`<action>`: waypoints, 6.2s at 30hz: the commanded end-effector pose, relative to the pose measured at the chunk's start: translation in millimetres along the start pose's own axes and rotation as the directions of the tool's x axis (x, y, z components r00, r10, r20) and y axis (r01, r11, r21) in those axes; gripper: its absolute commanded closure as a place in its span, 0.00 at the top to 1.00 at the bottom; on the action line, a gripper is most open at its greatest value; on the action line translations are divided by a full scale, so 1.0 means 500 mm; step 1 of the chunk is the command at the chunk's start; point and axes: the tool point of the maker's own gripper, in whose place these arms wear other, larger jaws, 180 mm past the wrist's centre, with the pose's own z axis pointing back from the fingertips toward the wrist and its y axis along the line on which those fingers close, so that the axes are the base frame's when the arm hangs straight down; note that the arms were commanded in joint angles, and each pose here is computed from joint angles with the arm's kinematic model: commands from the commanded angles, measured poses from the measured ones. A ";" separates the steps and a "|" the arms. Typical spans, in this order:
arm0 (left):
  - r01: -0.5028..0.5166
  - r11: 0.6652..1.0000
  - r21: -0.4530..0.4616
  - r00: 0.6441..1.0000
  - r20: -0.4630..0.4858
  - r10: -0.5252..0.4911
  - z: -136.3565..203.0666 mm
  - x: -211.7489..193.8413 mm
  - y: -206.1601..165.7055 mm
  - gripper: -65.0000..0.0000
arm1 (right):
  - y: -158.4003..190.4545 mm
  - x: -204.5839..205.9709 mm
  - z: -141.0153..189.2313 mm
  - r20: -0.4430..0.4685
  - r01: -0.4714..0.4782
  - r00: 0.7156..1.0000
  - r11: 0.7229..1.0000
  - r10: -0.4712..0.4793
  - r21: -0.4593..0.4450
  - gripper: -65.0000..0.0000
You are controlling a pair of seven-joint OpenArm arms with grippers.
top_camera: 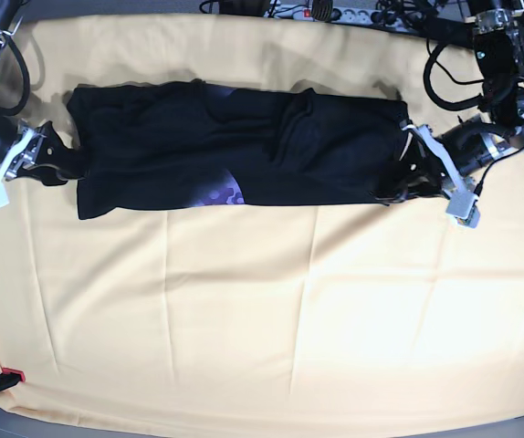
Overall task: Fold the T-shirt properly
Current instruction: 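Fold the strip end held by the left gripper toward the right gripper, then release the left gripper and push the strip end with the right gripper, then fold the strip end with the right gripper toward the left gripper, then grasp the folded bundle's sides with both grippers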
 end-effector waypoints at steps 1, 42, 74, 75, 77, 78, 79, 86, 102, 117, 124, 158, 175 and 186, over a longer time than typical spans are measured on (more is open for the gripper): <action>0.031 0.999 0.043 0.999 0.033 -0.033 0.010 0.027 0.016 0.00 | -0.003 0.028 0.016 0.031 -0.033 0.999 0.999 0.033 -0.012 0.56; 0.066 0.956 0.287 0.991 -0.132 -0.029 0.062 -0.034 0.117 0.00 | 0.063 -0.203 -0.135 -0.167 0.386 0.919 0.900 -0.356 0.204 0.29; 0.045 0.964 0.263 0.994 -0.107 -0.017 0.059 -0.028 0.107 0.00 | 0.007 0.072 0.051 -0.108 -0.245 0.967 0.962 0.232 -0.124 0.00; 0.045 0.964 0.263 0.994 -0.107 -0.017 0.059 -0.028 0.107 0.00 | 0.039 0.069 0.040 -0.076 -0.233 0.970 0.971 0.229 -0.051 0.00; 0.045 0.964 0.263 0.994 -0.107 -0.017 0.059 -0.028 0.107 0.00 | 0.088 0.055 0.020 -0.039 -0.227 0.973 0.972 0.229 0.055 0.00; 0.045 0.964 0.263 0.994 -0.107 -0.017 0.059 -0.028 0.107 0.00 | 0.100 0.045 0.010 -0.034 -0.225 0.973 0.972 0.228 0.072 0.00; 0.044 0.964 0.261 0.994 -0.106 -0.017 0.058 -0.027 0.106 0.00 | 0.114 0.042 -0.001 -0.011 -0.221 0.975 0.971 0.223 0.090 0.00; 0.034 0.968 0.250 0.995 -0.096 -0.010 0.057 -0.025 0.102 0.00 | 0.210 0.042 -0.078 0.147 -0.144 0.983 0.963 0.112 0.228 0.00; 0.020 0.972 0.233 0.996 -0.088 0.000 0.055 -0.023 0.095 0.00 | 0.435 -0.019 -0.307 0.076 -0.260 0.965 0.888 0.251 0.379 0.00; 0.014 0.976 0.218 0.996 -0.085 0.004 0.056 -0.019 0.091 0.11 | 0.675 0.023 -0.287 0.227 -0.462 0.875 0.599 0.427 0.655 0.81; 0.050 0.971 0.235 0.994 -0.107 -0.025 0.067 -0.014 0.104 0.11 | 0.537 0.133 -0.271 0.268 -0.588 0.809 0.738 0.523 0.332 0.74; 0.137 0.927 -0.349 0.990 0.081 -0.116 0.082 0.056 -0.116 0.00 | 0.552 -0.025 -0.314 0.149 -0.570 0.818 0.748 0.556 0.339 0.00; 0.289 0.749 -0.596 0.865 -0.173 -0.471 0.008 -0.134 -0.315 0.00 | 0.279 0.137 -0.343 0.063 -0.609 0.793 0.792 0.606 0.041 0.00; 0.325 0.727 -0.604 0.820 -0.202 -0.535 -0.022 -0.197 -0.328 0.00 | 0.177 0.091 -0.384 -0.122 -0.470 0.869 0.877 0.479 0.097 0.00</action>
